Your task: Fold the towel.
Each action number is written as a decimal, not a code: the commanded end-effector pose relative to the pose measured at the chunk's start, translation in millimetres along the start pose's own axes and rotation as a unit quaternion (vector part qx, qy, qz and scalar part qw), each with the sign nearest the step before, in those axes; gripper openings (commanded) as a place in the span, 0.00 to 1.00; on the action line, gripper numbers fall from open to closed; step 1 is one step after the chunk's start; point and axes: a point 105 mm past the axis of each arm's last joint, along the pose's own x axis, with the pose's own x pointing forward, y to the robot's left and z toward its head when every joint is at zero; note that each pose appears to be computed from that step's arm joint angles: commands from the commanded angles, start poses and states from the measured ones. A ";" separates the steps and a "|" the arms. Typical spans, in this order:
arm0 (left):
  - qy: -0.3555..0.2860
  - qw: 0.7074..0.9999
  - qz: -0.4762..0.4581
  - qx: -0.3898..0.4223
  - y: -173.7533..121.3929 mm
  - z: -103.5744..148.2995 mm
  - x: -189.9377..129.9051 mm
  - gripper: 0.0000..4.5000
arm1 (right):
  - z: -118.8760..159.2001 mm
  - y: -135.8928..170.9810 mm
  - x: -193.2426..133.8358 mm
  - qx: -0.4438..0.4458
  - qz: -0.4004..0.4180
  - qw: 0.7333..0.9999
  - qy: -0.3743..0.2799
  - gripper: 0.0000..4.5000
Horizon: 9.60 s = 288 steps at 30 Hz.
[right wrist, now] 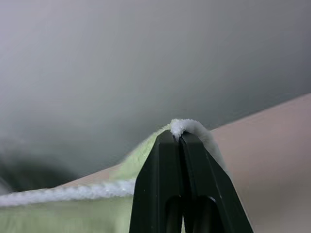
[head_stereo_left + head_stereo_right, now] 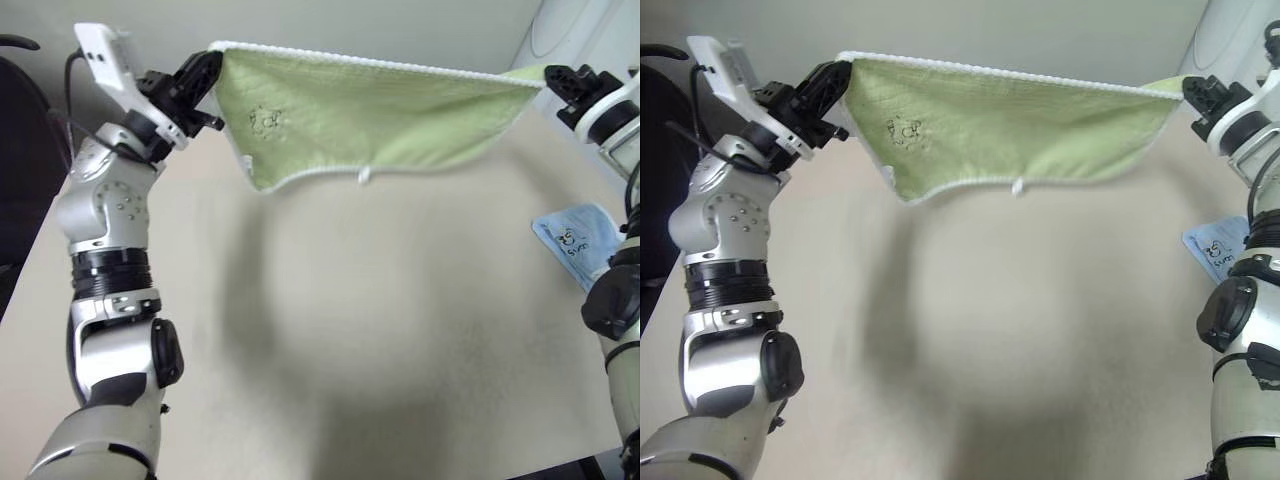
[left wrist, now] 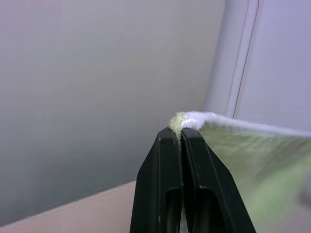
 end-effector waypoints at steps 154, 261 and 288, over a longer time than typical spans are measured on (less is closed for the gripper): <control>0.172 0.976 -0.014 -0.135 -103.1 -128.6 -108.7 1.00 | -248.3 64.6 -60.1 -0.487 0.327 0.752 0.302 0.00; 0.314 0.913 -0.168 -0.202 -166.5 -114.6 -2.6 0.01 | -176.7 31.5 -12.5 -0.264 0.145 0.949 0.097 0.00; 0.242 0.945 -0.141 -0.172 -149.8 -133.3 20.4 0.95 | -165.0 37.8 -40.7 -0.257 0.155 0.948 0.107 0.00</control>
